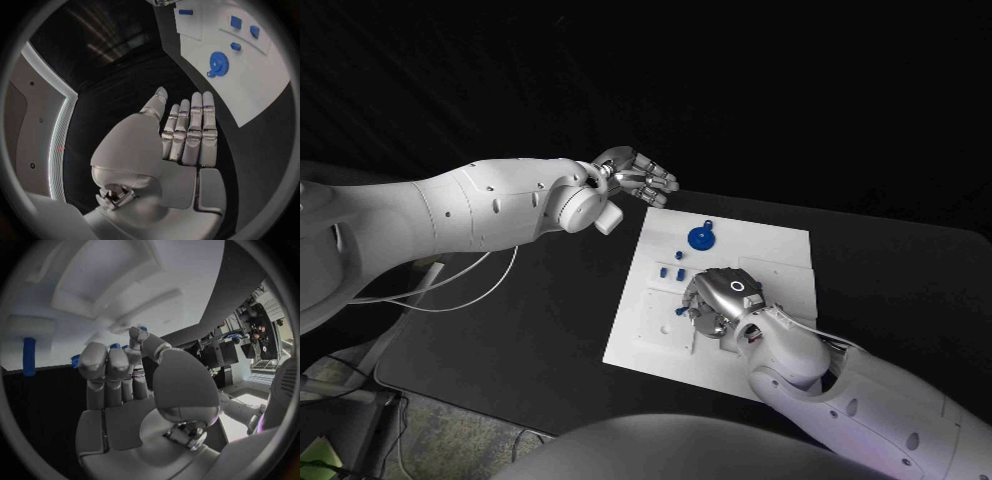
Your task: Assemble the parts on the task board
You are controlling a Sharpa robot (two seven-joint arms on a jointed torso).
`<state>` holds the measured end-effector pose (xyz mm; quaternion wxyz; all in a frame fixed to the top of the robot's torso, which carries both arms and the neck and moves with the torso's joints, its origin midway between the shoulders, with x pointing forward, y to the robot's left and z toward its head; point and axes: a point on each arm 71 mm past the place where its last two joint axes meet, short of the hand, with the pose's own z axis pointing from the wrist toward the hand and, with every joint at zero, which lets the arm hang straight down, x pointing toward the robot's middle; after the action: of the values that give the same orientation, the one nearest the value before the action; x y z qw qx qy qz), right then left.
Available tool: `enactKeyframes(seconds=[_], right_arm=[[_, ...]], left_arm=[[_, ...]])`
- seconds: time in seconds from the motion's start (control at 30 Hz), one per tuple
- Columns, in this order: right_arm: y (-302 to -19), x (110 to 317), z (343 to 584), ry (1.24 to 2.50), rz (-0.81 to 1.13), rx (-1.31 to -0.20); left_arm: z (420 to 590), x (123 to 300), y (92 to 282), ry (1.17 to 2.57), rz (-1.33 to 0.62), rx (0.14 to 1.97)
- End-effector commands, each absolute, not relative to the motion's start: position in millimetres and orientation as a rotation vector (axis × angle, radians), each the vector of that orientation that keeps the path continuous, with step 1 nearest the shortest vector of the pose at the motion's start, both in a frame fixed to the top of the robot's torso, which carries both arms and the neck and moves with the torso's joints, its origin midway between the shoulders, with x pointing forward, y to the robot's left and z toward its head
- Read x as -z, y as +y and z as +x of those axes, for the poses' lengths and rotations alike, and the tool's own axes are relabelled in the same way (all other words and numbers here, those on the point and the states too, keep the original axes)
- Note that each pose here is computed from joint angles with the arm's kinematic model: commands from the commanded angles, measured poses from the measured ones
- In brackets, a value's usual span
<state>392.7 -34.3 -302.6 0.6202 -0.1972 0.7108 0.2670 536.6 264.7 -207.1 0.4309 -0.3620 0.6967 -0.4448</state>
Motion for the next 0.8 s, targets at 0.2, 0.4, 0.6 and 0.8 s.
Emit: enactKeyframes(seconds=[0.2,0.4,0.6,0.8], right_arm=[[-34,305,389,1.678,-0.483,-0.704],[-32,307,389,1.698,-0.506,-0.721],[-27,306,390,1.694,-0.516,-0.735],[-24,307,391,1.691,-0.519,-0.738]], left_arm=[[536.4,206.2,263.9,1.739,-0.899,1.116],[536.5,206.3,263.3,1.74,-0.899,1.116],[536.6,206.4,262.5,1.741,-0.899,1.117],[536.6,206.5,261.9,1.743,-0.898,1.118]])
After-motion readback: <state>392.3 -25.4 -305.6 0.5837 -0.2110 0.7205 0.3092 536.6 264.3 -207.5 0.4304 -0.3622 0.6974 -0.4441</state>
